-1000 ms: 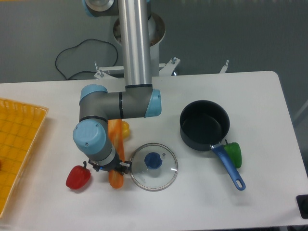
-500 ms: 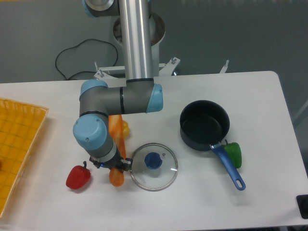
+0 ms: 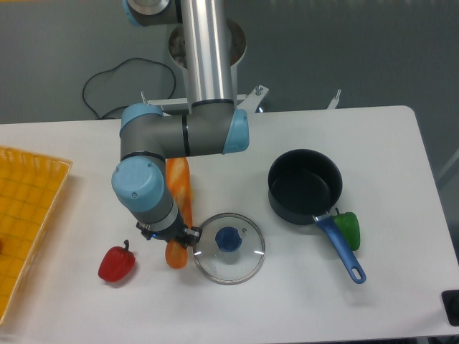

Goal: Pick up the long bread
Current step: 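Lift the baguette upright off the table with the gripper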

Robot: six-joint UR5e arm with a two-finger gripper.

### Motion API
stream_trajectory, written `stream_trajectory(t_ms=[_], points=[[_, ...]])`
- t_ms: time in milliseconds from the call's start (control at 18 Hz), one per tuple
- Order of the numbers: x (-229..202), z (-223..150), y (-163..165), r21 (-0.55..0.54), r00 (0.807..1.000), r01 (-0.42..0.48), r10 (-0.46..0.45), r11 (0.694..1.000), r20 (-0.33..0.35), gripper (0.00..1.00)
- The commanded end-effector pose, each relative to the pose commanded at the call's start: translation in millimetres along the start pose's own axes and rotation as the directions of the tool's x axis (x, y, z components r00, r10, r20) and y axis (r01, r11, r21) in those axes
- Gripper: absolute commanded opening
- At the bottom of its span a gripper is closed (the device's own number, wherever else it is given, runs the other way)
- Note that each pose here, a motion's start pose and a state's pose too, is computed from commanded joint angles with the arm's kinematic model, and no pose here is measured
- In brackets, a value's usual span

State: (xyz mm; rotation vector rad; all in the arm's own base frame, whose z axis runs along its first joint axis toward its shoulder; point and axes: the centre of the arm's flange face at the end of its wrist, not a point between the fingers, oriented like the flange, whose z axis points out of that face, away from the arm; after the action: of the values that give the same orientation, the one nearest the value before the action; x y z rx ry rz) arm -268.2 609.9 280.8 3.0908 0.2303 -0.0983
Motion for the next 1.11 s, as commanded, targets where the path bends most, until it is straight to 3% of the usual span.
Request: stream_trajectory(t_ms=[278, 1111], points=[[-9.1, -18.2, 5.9, 0.031, 1.000, 0.001, 0.000, 1.000, -0.026, 0.40], [-8.7, -12.8, 9.4, 0.012, 0.997, -0.051, 0.052, 0.999, -0.052, 0.40]])
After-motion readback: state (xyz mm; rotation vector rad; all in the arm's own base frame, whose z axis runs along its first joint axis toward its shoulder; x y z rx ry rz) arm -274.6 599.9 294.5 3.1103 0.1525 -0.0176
